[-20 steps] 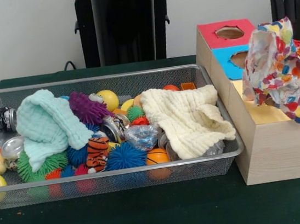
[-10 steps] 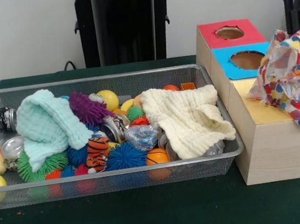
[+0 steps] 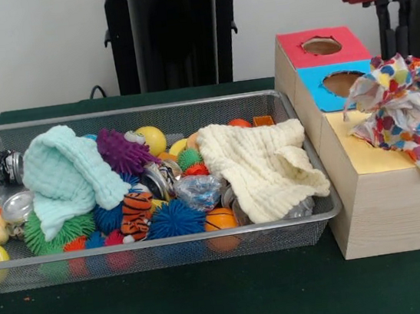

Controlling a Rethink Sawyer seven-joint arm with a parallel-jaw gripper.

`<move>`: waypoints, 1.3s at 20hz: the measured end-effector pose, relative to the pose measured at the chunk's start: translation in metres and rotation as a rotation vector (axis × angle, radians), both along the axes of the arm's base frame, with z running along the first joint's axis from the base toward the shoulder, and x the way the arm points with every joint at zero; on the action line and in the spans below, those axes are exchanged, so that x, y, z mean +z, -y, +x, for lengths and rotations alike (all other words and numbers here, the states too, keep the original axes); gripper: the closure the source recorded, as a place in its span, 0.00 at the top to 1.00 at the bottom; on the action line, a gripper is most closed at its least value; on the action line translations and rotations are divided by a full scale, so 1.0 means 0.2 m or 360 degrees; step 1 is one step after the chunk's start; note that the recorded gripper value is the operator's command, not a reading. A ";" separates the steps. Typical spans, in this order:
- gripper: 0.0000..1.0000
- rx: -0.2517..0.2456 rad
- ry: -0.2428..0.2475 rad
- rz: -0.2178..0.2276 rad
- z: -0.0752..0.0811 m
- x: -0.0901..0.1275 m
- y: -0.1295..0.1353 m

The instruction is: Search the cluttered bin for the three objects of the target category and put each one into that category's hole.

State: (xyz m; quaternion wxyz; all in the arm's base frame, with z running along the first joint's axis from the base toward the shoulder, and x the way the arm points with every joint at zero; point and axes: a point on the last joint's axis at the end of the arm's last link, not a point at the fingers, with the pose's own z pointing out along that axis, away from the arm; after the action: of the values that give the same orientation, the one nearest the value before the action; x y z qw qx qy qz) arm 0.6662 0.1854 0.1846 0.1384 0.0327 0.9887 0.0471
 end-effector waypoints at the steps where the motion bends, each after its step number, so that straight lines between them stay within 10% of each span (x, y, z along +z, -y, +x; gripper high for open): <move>1: 0.00 -0.0003 -0.0011 -0.0001 -0.02 -0.01 0.01; 21: 0.00 0.0014 0.0057 -0.0041 -0.08 -0.22 0.16; 22: 1.00 0.0016 0.0055 -0.0045 -0.08 -0.24 0.17; 26: 1.00 0.0012 0.0046 -0.0046 -0.09 -0.26 0.19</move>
State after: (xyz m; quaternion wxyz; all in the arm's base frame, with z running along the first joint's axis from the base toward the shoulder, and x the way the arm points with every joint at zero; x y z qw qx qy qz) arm 0.6485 0.1484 0.1326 0.1530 0.0262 0.9873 0.0339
